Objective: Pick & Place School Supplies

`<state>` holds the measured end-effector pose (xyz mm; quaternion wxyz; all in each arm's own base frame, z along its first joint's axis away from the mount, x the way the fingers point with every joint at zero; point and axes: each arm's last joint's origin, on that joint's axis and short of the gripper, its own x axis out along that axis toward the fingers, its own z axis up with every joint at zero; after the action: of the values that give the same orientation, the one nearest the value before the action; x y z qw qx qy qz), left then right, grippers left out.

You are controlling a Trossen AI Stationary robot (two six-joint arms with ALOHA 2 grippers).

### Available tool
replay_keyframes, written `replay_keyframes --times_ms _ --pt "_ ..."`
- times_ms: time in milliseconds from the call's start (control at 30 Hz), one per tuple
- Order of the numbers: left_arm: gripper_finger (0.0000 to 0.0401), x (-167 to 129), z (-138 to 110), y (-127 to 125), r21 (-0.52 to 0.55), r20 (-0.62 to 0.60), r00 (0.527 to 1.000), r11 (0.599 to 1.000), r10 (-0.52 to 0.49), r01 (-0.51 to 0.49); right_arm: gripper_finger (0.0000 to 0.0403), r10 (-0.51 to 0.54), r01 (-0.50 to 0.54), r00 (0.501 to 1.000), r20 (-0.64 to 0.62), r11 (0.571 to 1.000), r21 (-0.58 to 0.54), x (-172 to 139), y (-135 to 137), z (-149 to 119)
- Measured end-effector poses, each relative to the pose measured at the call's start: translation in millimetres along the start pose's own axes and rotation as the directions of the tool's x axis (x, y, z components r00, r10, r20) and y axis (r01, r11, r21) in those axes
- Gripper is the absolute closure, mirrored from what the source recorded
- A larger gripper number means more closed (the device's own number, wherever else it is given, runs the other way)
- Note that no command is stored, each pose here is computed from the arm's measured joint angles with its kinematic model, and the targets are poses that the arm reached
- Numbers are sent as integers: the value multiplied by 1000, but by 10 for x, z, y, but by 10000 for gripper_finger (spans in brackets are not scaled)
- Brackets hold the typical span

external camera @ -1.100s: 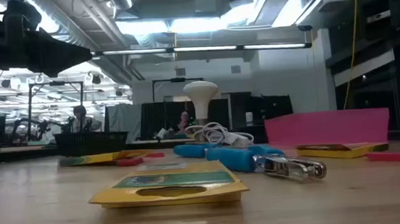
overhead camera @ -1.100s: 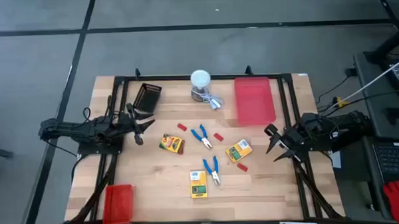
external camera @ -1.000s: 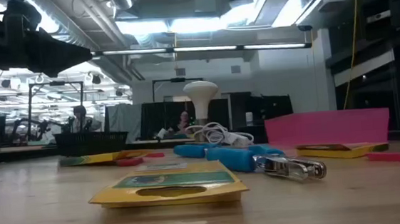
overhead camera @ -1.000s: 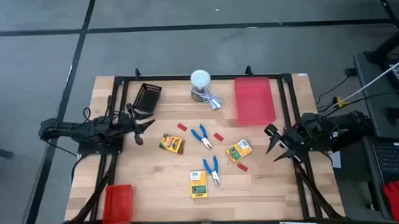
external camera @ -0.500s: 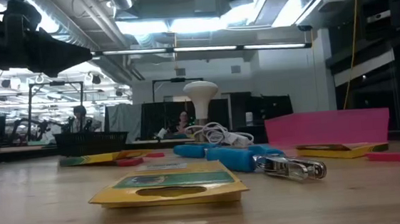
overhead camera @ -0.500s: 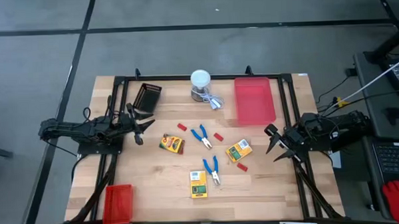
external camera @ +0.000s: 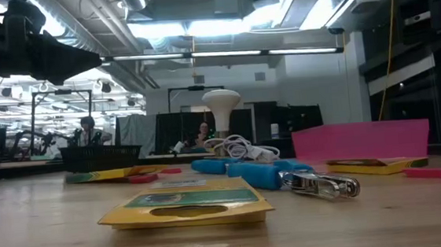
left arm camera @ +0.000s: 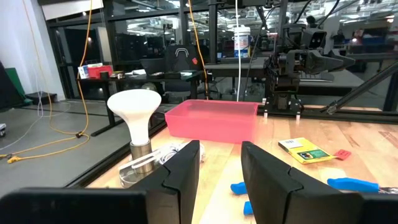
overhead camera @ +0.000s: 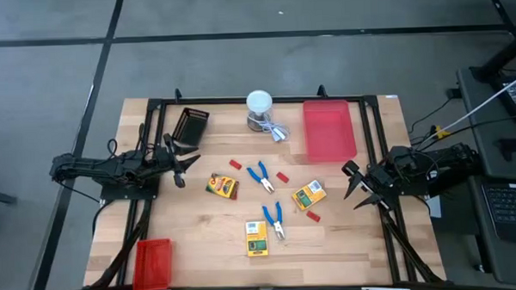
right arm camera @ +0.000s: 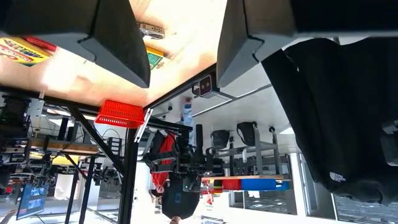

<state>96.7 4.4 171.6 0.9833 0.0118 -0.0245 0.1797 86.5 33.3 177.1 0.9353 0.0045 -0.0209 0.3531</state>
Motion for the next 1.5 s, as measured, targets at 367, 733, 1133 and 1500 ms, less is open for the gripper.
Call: replay_keyframes --times_ms 367,733,1133,1500 --pt "285 0 0 0 0 0 1000 1000 0 0 215 0 0 1000 0 1000 0 0 0 -1" --pt "285 0 0 0 0 0 1000 1000 0 0 214 0 0 1000 0 1000 0 0 0 -1" --pt "285 0 0 0 0 0 1000 1000 0 0 214 -327 328 943 65 945 -2 -17 -94 59" --pt "285 0 1 0 0 0 1000 1000 0 0 214 -600 504 775 199 777 378 -76 -165 186"
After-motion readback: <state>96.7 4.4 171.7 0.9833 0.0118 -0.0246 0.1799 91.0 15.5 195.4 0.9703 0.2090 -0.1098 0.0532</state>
